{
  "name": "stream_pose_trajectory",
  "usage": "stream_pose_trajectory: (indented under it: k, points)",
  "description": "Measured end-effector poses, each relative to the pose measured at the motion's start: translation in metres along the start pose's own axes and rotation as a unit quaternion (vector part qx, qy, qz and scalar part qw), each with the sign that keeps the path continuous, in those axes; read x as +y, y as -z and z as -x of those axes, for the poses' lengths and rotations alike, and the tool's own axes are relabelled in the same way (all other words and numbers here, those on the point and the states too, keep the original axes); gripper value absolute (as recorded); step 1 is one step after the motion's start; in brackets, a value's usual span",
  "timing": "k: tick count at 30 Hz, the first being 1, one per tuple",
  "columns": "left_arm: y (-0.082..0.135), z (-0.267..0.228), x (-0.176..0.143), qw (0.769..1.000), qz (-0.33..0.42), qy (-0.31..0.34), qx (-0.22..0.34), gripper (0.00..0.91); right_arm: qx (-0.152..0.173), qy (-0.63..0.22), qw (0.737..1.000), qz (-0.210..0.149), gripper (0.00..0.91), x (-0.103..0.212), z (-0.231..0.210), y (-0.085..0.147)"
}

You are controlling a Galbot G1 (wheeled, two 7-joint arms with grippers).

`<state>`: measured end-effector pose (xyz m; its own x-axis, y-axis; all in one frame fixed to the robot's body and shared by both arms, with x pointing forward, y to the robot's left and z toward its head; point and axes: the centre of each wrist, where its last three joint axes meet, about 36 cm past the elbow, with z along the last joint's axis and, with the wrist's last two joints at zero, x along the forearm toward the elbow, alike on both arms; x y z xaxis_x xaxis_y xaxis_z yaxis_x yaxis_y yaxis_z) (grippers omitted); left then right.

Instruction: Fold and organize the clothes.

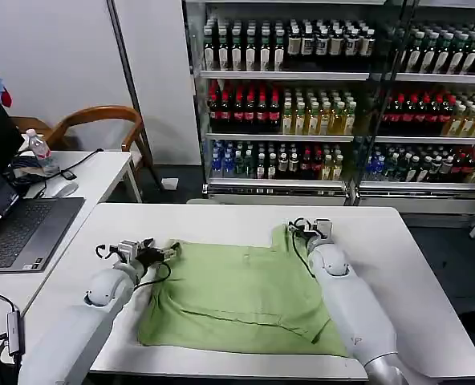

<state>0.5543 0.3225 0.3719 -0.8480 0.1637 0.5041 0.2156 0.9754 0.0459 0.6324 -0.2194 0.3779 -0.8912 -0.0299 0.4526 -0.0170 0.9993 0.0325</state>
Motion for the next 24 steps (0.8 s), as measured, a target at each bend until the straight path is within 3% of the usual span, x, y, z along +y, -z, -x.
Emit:
stream_pose_trajectory:
  k: [13, 24]
  points:
    - [-0.003, 0.002, -0.008, 1.000, 0.006, -0.010, 0.004, 0.050, 0.009, 0.009, 1.000, -0.002, 0.000, -0.003, 0.002, -0.001]
    - [-0.002, -0.001, -0.015, 1.000, 0.006, -0.029, -0.003, 0.050, -0.003, 0.015, 1.000, 0.000, 0.000, -0.007, -0.004, 0.002]
